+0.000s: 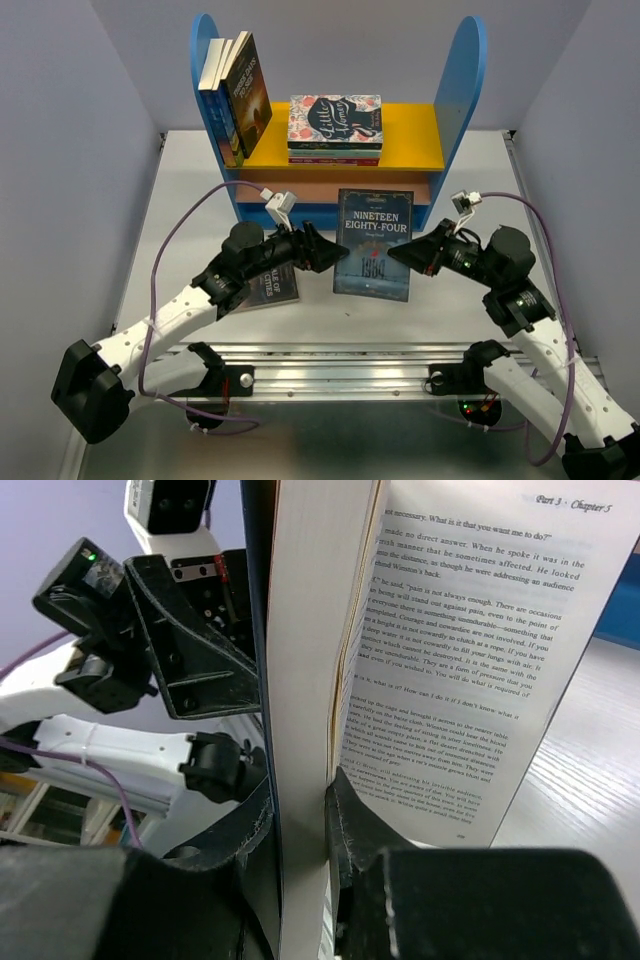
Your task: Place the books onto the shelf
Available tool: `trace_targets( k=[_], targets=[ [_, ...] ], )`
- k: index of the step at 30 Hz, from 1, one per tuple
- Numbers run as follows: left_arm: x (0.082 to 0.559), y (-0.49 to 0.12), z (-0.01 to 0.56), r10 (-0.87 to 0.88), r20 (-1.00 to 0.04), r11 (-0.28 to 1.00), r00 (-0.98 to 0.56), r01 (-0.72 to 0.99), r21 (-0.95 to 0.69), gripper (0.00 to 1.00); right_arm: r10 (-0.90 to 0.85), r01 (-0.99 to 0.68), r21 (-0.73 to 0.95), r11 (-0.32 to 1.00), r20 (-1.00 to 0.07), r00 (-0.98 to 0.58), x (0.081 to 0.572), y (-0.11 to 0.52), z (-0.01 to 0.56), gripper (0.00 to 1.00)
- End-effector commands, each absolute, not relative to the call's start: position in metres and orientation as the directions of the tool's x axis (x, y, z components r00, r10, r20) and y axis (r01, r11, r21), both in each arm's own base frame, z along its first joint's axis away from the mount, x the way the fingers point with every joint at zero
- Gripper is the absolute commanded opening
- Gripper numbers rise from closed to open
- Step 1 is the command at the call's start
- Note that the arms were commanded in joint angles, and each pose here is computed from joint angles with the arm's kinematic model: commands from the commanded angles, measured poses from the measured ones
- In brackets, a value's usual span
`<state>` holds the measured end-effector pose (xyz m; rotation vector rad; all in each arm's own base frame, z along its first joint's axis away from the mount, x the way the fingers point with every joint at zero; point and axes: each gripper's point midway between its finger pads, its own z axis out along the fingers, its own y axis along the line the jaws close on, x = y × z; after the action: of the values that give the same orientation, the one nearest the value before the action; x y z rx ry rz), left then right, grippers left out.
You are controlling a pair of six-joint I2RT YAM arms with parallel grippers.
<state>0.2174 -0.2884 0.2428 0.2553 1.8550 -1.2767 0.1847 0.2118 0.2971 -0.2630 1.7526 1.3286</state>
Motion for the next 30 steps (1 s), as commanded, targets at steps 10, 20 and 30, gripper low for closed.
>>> trace_targets(
  k=[10, 20, 30],
  targets=[
    [0.183, -0.308, 0.303, -0.276, -0.769, 0.135, -0.577, 0.769, -0.625, 0.55, 0.385, -0.79, 0.589, 0.17, -0.778, -0.497, 0.172, 0.229, 0.354, 0.01],
    [0.189, -0.281, 0.359, -0.411, -0.823, 0.236, -0.392, 0.826, -0.511, 0.0, 0.362, -0.61, 0.553, 0.567, -0.833, -0.419, 0.233, 0.2, 0.319, 0.94],
    [0.175, -0.199, 0.541, -0.639, -0.755, 0.473, 0.144, 0.848, -0.238, 0.0, 0.383, -0.417, 0.472, 0.776, -0.879, -0.282, 0.249, 0.15, 0.316, 1.0]
  ],
)
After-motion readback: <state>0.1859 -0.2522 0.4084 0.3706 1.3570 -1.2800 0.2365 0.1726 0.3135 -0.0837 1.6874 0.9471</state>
